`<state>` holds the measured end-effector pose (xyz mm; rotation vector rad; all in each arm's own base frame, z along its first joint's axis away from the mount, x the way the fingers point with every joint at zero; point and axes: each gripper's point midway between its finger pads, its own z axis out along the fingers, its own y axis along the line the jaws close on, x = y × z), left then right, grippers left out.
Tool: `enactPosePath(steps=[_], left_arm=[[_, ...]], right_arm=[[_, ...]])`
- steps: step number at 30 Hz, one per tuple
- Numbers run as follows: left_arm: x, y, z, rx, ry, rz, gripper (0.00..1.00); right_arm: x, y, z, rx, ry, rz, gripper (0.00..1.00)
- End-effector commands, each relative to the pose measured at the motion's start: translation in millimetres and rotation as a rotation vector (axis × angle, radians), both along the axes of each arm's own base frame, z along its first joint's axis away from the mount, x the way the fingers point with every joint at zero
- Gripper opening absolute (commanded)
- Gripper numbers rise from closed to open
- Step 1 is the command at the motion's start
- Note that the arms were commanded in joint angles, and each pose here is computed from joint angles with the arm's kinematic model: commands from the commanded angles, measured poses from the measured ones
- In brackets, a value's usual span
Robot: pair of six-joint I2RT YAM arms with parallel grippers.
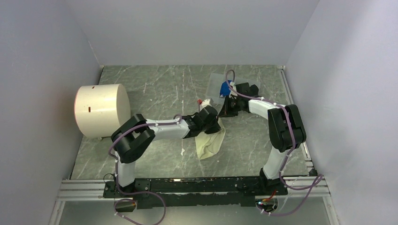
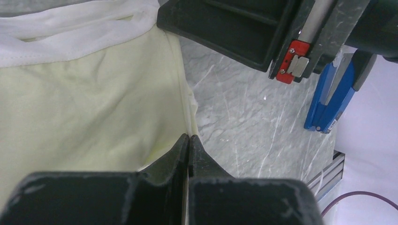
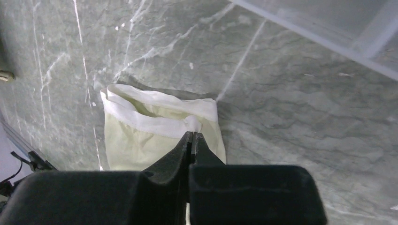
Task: Roll the underwear
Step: Fold the underwear at the center of the board.
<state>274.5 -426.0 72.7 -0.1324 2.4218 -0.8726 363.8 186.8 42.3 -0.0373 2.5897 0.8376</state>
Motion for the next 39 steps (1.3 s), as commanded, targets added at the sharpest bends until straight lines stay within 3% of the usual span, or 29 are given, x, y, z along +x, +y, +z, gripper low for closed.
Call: enactPosePath(steps=[1, 7, 12, 15, 17, 23, 27, 30, 37, 39], left_arm=[[-9, -21, 7, -0.040, 0.032, -0.038, 0.05], [-4, -27, -2, -0.036, 0.042, -0.029, 0.10], [-8, -32, 13, -0.090, 0.005, -0.075, 0.37], [-11, -33, 39, -0.137, -0.057, -0.117, 0.57], [-15, -29, 53, -0.144, -0.085, -0.134, 0.63], [-39, 7, 56, -0.036, -0.117, -0.169, 0.65], [-59, 58, 39, 0.054, -0.103, -0.123, 0.65], [-75, 78, 36, 0.047, -0.118, -0.150, 0.67], [-97, 75, 22, 0.060, -0.163, -0.268, 0.66], [-103, 64, 20, 0.081, -0.195, -0.322, 0.61]], right_arm=[[29, -14, 16, -0.027, -0.108, -0.041, 0.04], [31, -8, 12, 0.003, -0.083, -0.003, 0.14], [27, -6, 35, 0.029, -0.128, 0.018, 0.41], [20, -8, 52, 0.038, -0.157, 0.001, 0.45], [14, -11, 60, 0.037, -0.171, -0.022, 0.46], [-13, -26, 68, 0.035, -0.186, -0.130, 0.48], [-51, -19, 67, 0.101, -0.162, -0.102, 0.48], [-80, -13, 62, 0.110, -0.132, -0.082, 0.47], [-126, 8, 44, 0.173, -0.044, -0.073, 0.46], [-128, 13, 39, 0.175, -0.025, -0.088, 0.46]])
